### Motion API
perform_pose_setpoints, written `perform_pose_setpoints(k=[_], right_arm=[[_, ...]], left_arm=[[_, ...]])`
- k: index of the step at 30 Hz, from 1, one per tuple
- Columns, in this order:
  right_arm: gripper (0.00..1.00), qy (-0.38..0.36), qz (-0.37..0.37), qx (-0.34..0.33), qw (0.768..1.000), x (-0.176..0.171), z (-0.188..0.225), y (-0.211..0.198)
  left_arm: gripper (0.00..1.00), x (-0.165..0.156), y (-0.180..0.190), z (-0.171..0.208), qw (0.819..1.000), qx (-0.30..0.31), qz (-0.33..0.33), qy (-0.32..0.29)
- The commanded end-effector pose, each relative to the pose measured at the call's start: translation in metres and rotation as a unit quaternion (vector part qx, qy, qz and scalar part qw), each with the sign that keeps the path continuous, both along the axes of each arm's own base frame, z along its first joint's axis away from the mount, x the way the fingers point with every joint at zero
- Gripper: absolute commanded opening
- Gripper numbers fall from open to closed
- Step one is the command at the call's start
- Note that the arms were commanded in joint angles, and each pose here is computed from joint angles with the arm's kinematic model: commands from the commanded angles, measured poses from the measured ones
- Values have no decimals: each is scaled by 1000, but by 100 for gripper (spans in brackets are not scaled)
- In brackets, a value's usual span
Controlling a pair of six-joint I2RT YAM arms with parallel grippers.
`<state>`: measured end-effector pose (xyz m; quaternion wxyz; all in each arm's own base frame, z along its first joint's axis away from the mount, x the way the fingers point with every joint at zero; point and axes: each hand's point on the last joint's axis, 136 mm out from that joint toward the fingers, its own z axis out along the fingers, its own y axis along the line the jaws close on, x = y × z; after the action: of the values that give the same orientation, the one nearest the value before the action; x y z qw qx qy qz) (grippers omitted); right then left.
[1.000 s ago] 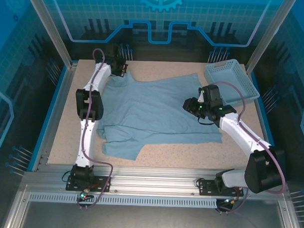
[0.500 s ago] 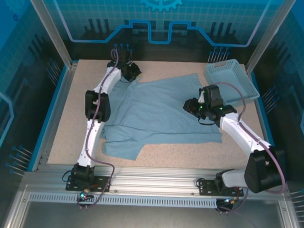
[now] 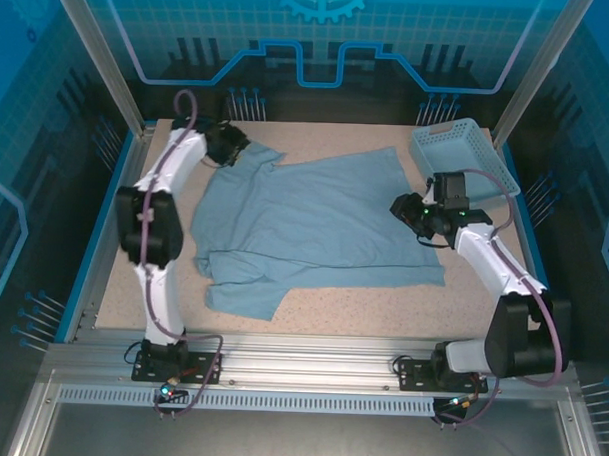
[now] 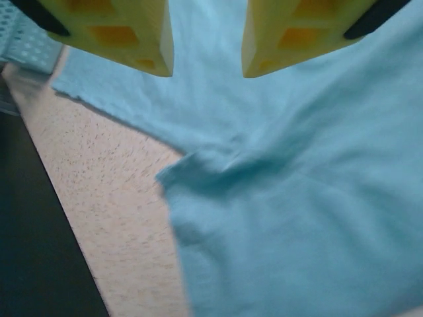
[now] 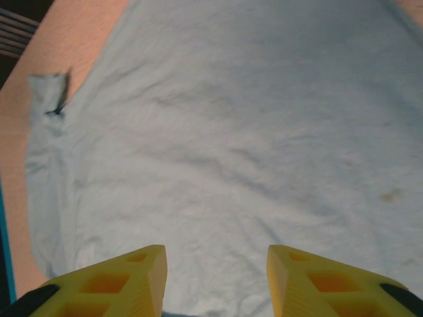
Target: Fold and stack the t-shirts
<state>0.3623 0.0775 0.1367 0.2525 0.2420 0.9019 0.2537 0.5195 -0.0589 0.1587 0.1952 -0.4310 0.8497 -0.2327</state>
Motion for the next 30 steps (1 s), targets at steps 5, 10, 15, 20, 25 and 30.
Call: perform_pose_setpoints(k=[5,10,15,20,25,30], right_arm=[[40,113,1,-18,993,-8,-66,-6],[39,156,18,-50,986,-4,-93,1],[38,192,19,-65,979,2,-112,2],[38,216,26,-68,974,21,-127,10],[38,216,44,-70,973,58,-128,18],[44,184,60,-69,979,95,-102,28]], left_arm=[[24,-95,5,-109,981,-51,59,178],[19,-107,26,-147,971,-36,86,218],[19,-93,46,-167,967,-12,79,242],[19,-50,74,-186,966,-16,78,246],[20,29,92,-171,985,-31,51,161],[44,86,100,-111,999,-6,22,44]])
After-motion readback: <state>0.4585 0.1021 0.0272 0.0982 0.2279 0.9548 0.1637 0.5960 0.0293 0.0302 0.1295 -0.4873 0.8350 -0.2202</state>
